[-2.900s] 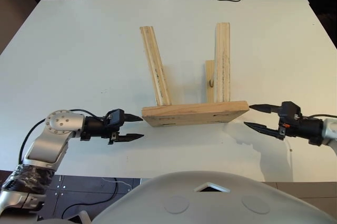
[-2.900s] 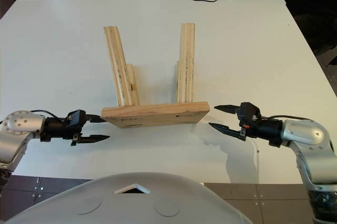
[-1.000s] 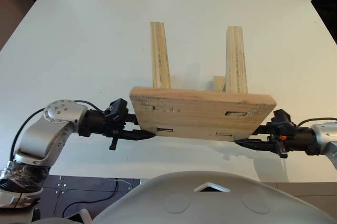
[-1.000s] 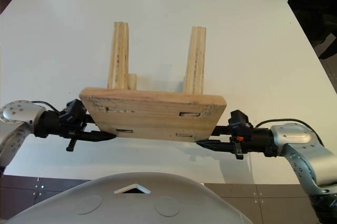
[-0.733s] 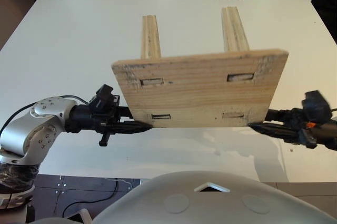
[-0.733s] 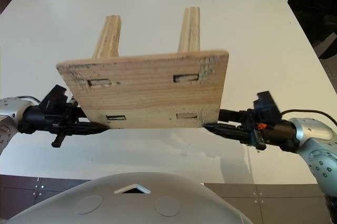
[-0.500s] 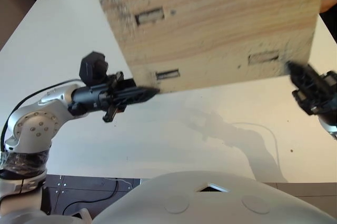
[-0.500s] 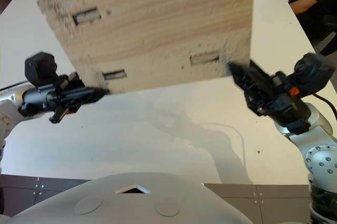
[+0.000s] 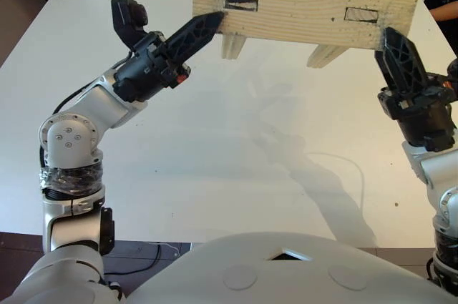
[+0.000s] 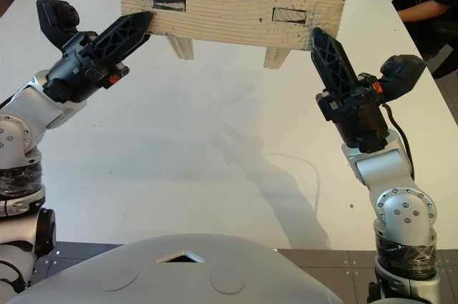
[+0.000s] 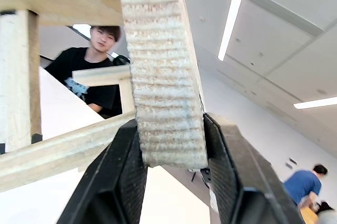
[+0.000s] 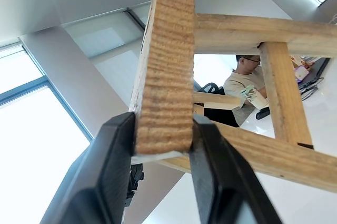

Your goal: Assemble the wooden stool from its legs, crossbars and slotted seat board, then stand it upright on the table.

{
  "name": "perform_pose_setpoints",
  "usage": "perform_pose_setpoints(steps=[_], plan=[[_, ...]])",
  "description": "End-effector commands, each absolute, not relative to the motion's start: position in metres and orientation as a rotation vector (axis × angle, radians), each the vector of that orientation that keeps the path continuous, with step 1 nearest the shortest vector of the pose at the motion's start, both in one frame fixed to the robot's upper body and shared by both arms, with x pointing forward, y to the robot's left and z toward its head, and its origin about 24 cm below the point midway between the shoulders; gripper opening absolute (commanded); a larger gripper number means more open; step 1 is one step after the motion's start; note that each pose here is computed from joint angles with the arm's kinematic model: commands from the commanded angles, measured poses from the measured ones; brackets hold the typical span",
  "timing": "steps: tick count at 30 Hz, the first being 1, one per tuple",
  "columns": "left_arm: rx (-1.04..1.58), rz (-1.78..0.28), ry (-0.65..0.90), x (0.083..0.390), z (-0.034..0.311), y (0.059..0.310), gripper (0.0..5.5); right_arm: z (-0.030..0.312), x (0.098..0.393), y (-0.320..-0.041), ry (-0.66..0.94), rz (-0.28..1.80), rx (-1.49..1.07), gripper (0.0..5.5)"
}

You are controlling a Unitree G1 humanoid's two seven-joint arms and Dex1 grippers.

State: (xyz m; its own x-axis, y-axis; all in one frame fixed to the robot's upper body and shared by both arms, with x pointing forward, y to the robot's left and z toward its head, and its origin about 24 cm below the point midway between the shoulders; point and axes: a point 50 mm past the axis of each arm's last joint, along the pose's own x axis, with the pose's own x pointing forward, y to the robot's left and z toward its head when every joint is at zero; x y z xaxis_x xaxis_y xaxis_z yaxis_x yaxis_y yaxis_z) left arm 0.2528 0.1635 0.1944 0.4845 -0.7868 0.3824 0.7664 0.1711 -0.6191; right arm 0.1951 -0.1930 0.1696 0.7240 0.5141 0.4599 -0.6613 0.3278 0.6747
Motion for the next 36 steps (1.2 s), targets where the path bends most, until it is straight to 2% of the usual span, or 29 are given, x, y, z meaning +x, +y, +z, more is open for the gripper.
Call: perform_pose_setpoints(steps=[1,6,10,17,22,23,30,31,36], plan=[[-0.568,-0.773,0.131,0.276,0.195,0.144,1.58,0.174,0.199,-0.154,0.005,0.803,0.644,1.47],[-0.533,-0.653,0.155,0.280,0.188,0.143,1.75,0.179,0.215,-0.158,0.004,0.612,0.739,1.50],[-0.555,-0.523,0.226,0.290,0.181,0.147,1.88,0.175,0.234,-0.165,0.065,0.413,0.736,1.52],[-0.588,-0.503,0.244,0.294,0.195,0.139,1.99,0.184,0.254,-0.162,0.142,0.337,0.799,1.63],[-0.520,-0.389,0.349,0.299,0.177,0.143,2.01,0.169,0.266,-0.166,0.213,0.252,0.726,1.65],[-0.518,-0.368,0.374,0.301,0.172,0.144,2.38,0.167,0.267,-0.167,0.216,0.243,0.723,2.04],[-0.575,-0.334,0.398,0.310,0.165,0.148,3.53,0.173,0.270,-0.168,0.170,0.238,0.738,3.13],[-0.594,-0.346,0.385,0.310,0.167,0.148,3.66,0.174,0.271,-0.169,0.156,0.236,0.748,3.15],[-0.522,-0.375,0.266,0.312,0.175,0.155,3.66,0.178,0.275,-0.182,0.055,0.156,0.691,3.15]])
